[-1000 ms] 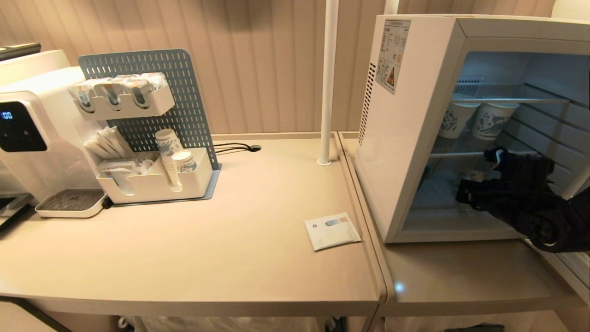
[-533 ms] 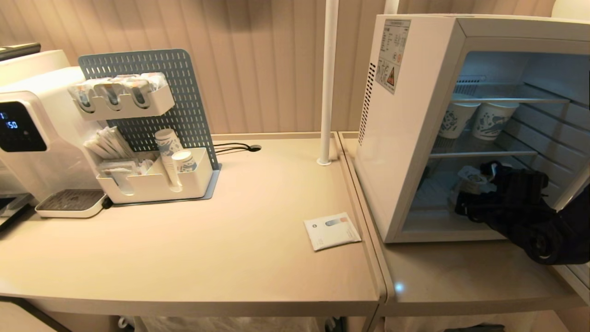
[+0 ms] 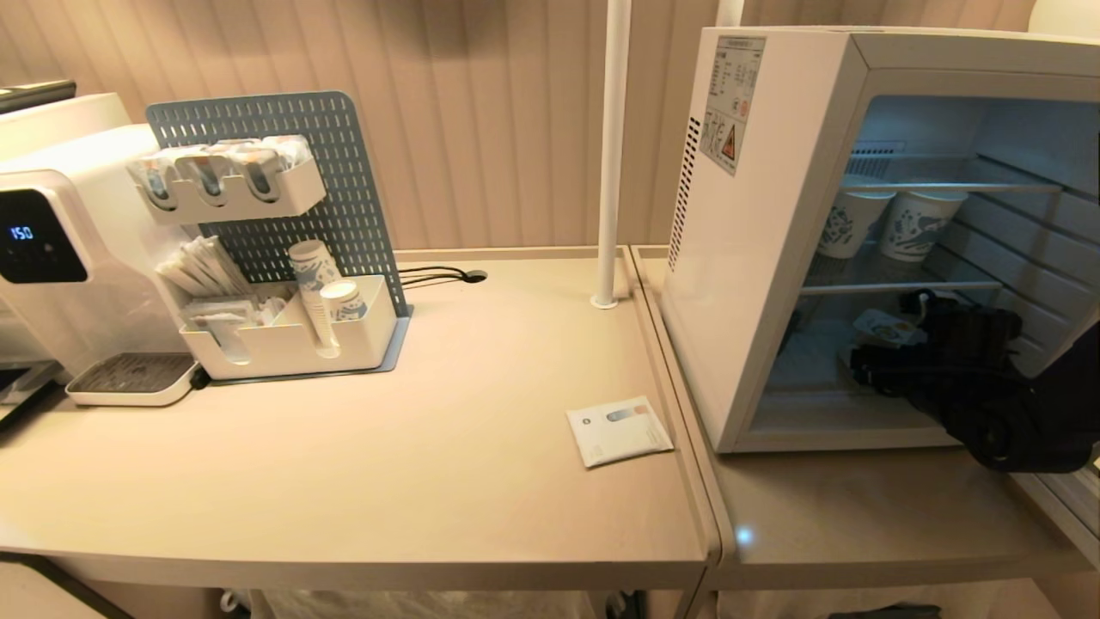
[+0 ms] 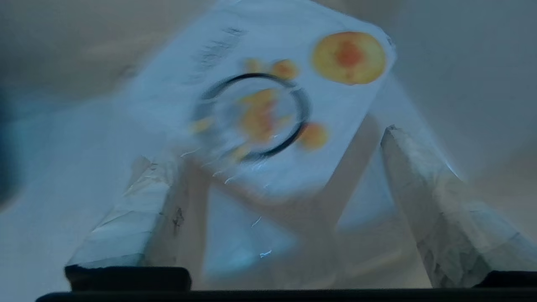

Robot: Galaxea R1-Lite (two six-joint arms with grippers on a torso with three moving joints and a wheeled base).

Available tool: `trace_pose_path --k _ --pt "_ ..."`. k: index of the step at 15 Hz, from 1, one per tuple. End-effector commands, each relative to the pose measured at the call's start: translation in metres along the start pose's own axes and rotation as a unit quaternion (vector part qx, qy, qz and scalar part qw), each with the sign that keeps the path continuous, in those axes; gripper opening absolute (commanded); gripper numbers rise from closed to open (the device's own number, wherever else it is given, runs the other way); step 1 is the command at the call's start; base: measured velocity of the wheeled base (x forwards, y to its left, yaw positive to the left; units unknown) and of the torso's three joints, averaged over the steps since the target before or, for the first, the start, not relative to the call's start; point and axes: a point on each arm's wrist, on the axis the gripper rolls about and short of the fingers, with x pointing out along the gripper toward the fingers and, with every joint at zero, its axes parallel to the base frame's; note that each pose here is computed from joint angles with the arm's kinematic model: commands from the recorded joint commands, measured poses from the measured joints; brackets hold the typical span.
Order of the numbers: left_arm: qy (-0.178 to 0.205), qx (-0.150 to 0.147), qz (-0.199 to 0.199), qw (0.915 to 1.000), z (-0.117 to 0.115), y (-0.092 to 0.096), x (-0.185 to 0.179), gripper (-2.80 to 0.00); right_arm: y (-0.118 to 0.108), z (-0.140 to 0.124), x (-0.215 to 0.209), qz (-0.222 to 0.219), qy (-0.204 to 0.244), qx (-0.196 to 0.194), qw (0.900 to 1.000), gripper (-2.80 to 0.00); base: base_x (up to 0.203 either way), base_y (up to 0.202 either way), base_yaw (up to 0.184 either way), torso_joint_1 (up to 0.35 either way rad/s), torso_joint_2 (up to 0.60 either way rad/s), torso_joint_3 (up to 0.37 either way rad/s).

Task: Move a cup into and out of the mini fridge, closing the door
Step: Take the yoghurt out of the freezer

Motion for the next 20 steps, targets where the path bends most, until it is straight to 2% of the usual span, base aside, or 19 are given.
trace_pose_path --k 1,3,4,10,16,20 --pt "0.001 0.0 0.0 1.0 0.0 0.0 0.0 -2.8 -0.002 -0.013 0.024 -0.008 0.009 0.0 1.0 0.0 0.0 0.0 0.0 0.0 0.0 0.0" --pt "0.001 -0.001 0.0 1.0 0.0 0.0 0.0 -2.8 -0.003 -0.017 0.034 -0.012 0.01 0.001 1.0 0.0 0.0 0.0 0.0 0.0 0.0 0.0" --pt "0.001 0.0 0.0 1.0 0.0 0.0 0.0 -2.8 -0.003 -0.016 0.035 -0.014 0.009 0.001 1.0 -2.8 0.0 0.0 0.0 0.0 0.0 0.0" --pt "0.001 0.0 0.0 1.0 0.0 0.0 0.0 -2.8 -0.007 -0.011 0.006 -0.004 0.022 -0.01 1.0 -2.8 0.0 0.0 0.0 0.0 0.0 0.0" --pt "0.001 0.0 0.0 1.0 0.0 0.0 0.0 -2.8 -0.015 -0.011 -0.057 0.022 0.045 -0.01 0.999 -2.8 0.0 0.0 0.0 0.0 0.0 0.0" --pt "0.001 0.0 0.0 1.0 0.0 0.0 0.0 -2.8 -0.021 -0.017 -0.093 0.032 0.039 -0.008 0.999 -2.8 0.0 0.0 0.0 0.0 0.0 0.0"
